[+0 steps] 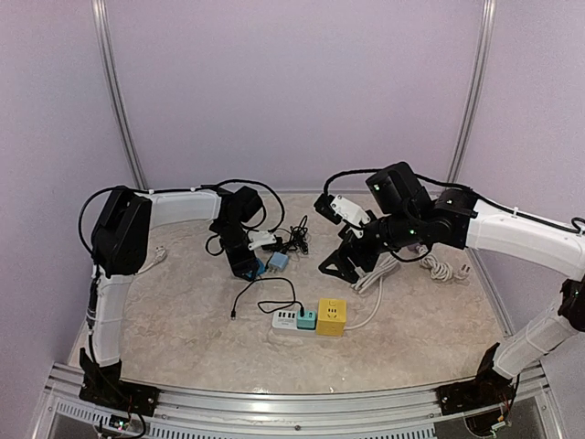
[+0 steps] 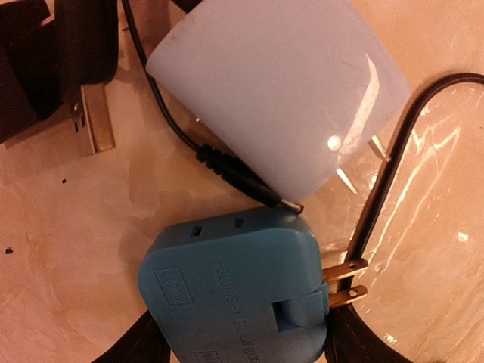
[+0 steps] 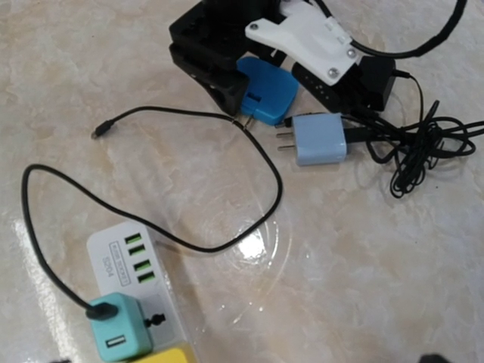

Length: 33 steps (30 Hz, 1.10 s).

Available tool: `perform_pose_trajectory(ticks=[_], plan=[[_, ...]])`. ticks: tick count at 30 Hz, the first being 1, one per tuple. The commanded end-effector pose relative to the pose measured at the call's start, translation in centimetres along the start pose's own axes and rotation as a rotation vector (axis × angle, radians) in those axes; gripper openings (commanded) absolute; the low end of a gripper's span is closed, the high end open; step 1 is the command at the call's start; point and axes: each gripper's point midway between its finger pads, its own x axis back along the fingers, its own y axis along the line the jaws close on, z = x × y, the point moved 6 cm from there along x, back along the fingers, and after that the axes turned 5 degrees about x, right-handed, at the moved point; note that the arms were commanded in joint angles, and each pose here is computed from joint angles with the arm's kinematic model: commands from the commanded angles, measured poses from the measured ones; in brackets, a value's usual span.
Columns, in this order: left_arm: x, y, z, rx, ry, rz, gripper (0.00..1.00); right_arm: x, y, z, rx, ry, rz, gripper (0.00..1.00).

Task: Insert the plug
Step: Pick up the plug from the center of the board, then adjust the plug.

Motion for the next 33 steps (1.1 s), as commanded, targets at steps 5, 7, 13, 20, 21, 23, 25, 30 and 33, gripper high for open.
perform_pose_trajectory(ticks=[5, 7, 13, 20, 21, 23, 25, 30, 33], plan=[[-1.4, -1.2, 0.1, -0.003, 0.003, 0.099, 0.44, 0.7, -0.4, 0.2, 0.000, 0.013, 0.019, 1.00], [-1.3, -1.3, 0.2, -0.006, 0.002, 0.100, 0.38, 0.9, -0.5, 0.1, 0.000, 0.011, 0.024, 1.00], [-1.3, -0.5, 1.1, 0.010, 0.031, 0.030, 0.12, 1.1, -0.6, -0.4, -0.011, -0.006, 0.031, 1.00], [2.1, 2.1, 2.2, 0.098, -0.043, -0.221, 0.00, 1.9, -2.9, -1.4, -0.137, -0.037, 0.076, 1.00], [2.9, 2.4, 2.2, 0.107, -0.064, -0.260, 0.00, 2.1, -3.3, -1.6, -0.153, -0.045, 0.079, 1.00], [5.6, 2.8, 1.8, 0.117, -0.126, -0.343, 0.00, 2.4, -4.2, -1.9, -0.209, -0.061, 0.093, 1.00], [8.8, 2.7, 1.3, 0.112, -0.198, -0.429, 0.00, 2.8, -5.0, -2.3, -0.244, -0.075, 0.105, 1.00], [14.7, -0.8, -0.4, -0.042, -0.347, -0.570, 0.00, 3.5, -5.8, -4.4, -0.307, -0.154, 0.073, 0.98], [17.9, -3.8, -1.4, -0.148, -0.429, -0.627, 0.00, 3.0, -5.9, -5.6, -0.346, -0.186, 0.033, 0.92]])
